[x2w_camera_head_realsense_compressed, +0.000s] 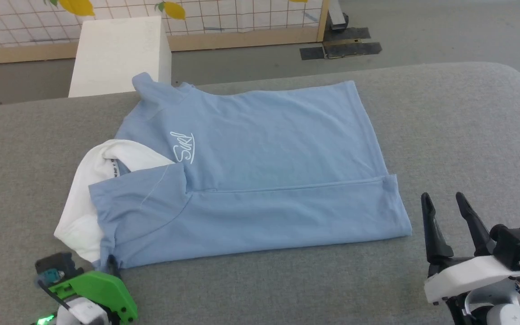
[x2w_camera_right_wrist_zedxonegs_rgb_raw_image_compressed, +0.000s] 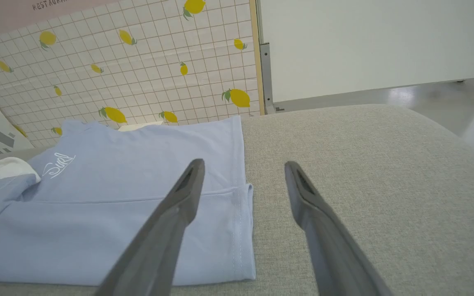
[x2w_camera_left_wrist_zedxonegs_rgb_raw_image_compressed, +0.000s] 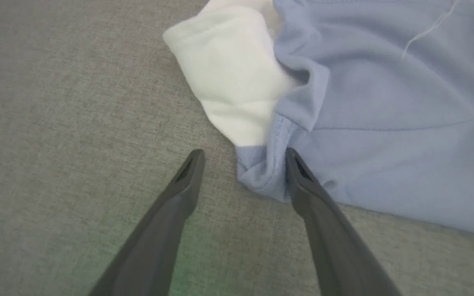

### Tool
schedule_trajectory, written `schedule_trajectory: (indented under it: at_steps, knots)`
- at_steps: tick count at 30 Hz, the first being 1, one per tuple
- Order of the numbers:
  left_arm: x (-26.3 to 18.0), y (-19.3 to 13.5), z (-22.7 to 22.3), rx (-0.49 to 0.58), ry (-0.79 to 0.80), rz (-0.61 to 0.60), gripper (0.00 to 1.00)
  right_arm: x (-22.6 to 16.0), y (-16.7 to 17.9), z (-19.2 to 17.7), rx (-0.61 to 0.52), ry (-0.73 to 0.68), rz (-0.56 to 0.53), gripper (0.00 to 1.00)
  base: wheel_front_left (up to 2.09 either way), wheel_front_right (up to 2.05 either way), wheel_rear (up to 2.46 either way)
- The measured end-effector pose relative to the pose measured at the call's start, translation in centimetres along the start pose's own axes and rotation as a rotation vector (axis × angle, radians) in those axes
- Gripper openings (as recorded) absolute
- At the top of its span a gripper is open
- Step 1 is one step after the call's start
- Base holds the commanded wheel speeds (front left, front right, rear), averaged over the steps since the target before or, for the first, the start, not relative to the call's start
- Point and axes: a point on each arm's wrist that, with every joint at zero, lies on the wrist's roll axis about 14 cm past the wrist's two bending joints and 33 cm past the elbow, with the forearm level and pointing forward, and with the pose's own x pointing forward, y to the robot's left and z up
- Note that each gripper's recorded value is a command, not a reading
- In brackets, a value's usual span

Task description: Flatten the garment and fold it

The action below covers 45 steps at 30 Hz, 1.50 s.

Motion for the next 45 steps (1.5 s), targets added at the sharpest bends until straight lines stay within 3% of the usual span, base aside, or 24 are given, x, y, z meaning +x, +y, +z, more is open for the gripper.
schedule_trajectory:
  at_steps: [5,6,7,8,14,18,24,30,31,32,33,34,37,45]
  knots:
    - [1.1,-0.9,-0.3,-0.088,0.113,-0.015,1.0,-0.3,-0.3,-0.4,0.0,0.017,-0.009,1.0,0.0,0.0,0.0]
    - [1.3,-0.9,-0.6,-0.087,0.149,-0.018,0.79,-0.3,-0.3,-0.5,0.0,0.023,-0.01,1.0,0.0,0.0,0.0]
    - [1.4,-1.1,-0.7,-0.087,0.171,-0.028,0.2,-0.3,-0.3,-0.6,0.0,0.027,-0.013,1.0,0.0,0.0,0.0]
    - [1.5,-1.1,-0.7,-0.084,0.183,-0.032,0.0,-0.3,-0.4,-0.6,-0.001,0.029,-0.015,1.0,0.0,0.0,0.0]
    - [1.5,-1.8,-0.2,-0.085,0.182,-0.071,0.0,-0.2,-1.6,-1.3,-0.001,0.069,-0.051,1.0,0.0,0.0,0.0]
    - [1.4,-1.8,0.0,-0.084,0.162,-0.081,0.0,0.7,-1.5,-3.1,0.007,0.187,-0.048,1.0,0.0,0.0,0.0]
    - [1.5,-2.0,0.1,-0.082,0.135,-0.095,0.0,0.8,-0.9,-8.7,0.032,0.567,-0.032,1.0,0.0,0.0,0.0]
    - [1.7,-2.0,0.4,-0.064,0.105,-0.1,0.0,0.8,-0.3,-11.0,0.01,0.828,-0.014,1.0,0.0,0.0,0.0]
    - [1.7,-2.0,0.4,-0.063,0.098,-0.099,0.0,0.8,-0.3,-11.1,0.008,0.86,-0.013,0.88,0.0,0.0,0.0]
    - [1.7,-2.0,0.4,-0.063,0.096,-0.098,0.0,0.7,-0.2,-11.2,0.006,0.882,-0.01,0.4,0.0,0.0,0.0]
    - [1.7,-2.0,0.4,-0.064,0.093,-0.1,0.0,0.8,-0.2,-11.2,0.003,0.901,-0.007,0.24,0.0,0.0,0.0]
    - [1.7,-1.9,0.5,-0.064,0.087,-0.099,0.0,0.9,0.0,-11.1,-0.001,0.911,-0.004,0.0,0.0,0.0,0.0]
    - [1.5,-1.6,0.6,-0.06,0.069,-0.094,0.0,1.3,0.3,-10.3,-0.003,0.884,0.004,0.0,0.0,0.0,0.0]
    - [-0.7,-1.4,1.3,-0.036,0.0,-0.094,0.0,1.7,0.0,-5.7,0.013,0.612,-0.001,0.0,0.0,0.0,0.0]
